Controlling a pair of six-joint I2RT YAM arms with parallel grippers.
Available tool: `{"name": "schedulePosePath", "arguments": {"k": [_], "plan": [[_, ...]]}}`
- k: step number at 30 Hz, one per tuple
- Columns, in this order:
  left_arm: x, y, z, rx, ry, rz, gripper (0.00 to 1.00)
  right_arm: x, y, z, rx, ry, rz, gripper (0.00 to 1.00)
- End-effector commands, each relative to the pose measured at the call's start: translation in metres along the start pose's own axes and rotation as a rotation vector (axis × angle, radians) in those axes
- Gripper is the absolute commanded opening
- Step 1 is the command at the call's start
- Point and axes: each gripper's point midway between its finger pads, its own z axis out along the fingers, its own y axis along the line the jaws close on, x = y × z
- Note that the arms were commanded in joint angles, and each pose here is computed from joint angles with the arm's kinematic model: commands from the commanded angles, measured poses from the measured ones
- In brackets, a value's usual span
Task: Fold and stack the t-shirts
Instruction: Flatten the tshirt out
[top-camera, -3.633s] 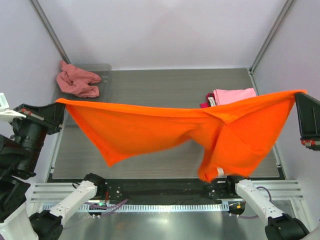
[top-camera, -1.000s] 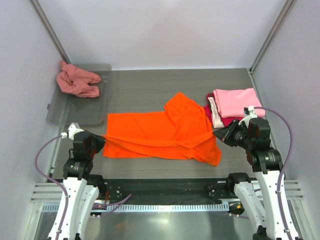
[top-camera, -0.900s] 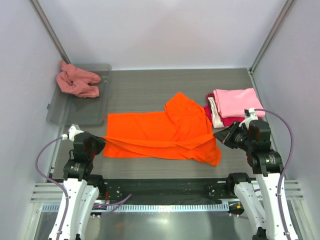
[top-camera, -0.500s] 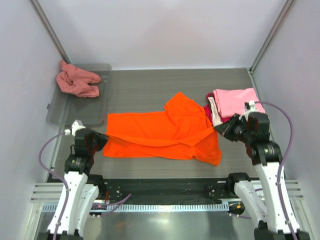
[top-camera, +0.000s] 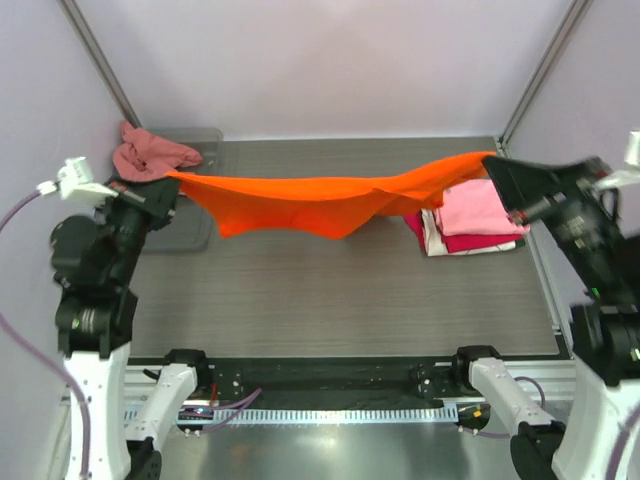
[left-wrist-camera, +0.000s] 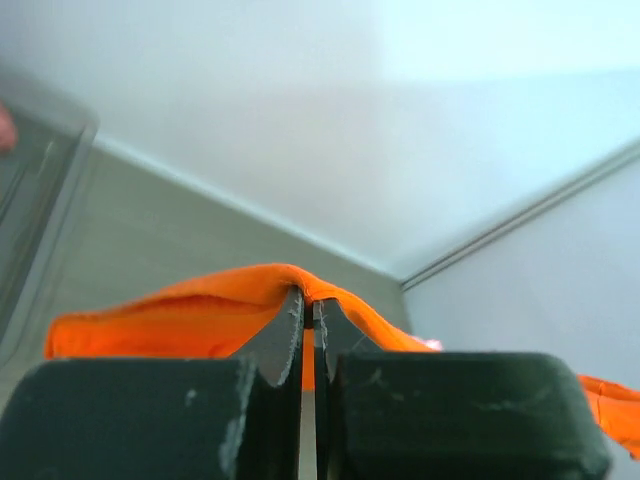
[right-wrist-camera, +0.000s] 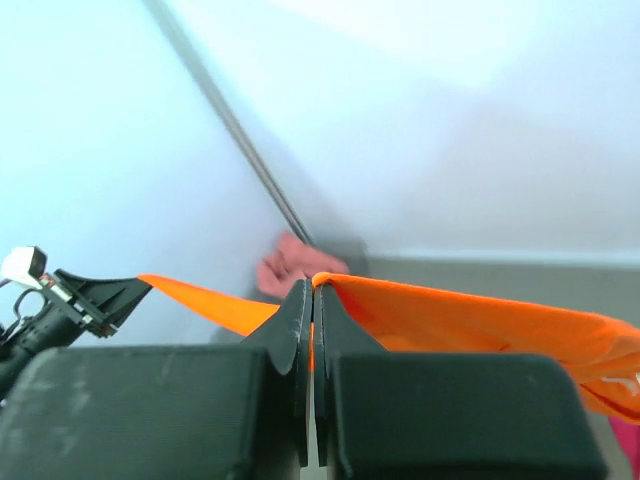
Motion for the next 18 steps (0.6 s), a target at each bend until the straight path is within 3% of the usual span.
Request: {"name": "schedulePosePath", "arguments": {"k": [1,5,9,13,18], "plan": [[-0.034,-0.049,-0.048,0.170,-0.091,0.062,0.00,-0.039,0.063,-0.045,-0.178,-0.138,-0.117,0.01],[-0.055,-0.078,-0.083,0.253,-0.143,0.070,0.00,-0.067,0.101,-0.083,-0.251,-0.257,-0.172,0.01],[-0.065,-0.073,-0.076,0.189,-0.159,0.061,0.00,-0.086,0.118,-0.094,-0.277,-0.314,-0.190,0.01],[-0.045,-0.039,-0.024,0.054,-0.076,0.022,0.00,-0.078,0.076,-0.044,-0.169,-0.247,-0.117,0.01],[0.011,0.018,0.058,-0.086,0.084,-0.008,0.00,-0.027,-0.021,0.069,0.001,-0.049,0.014,0.01]]}}
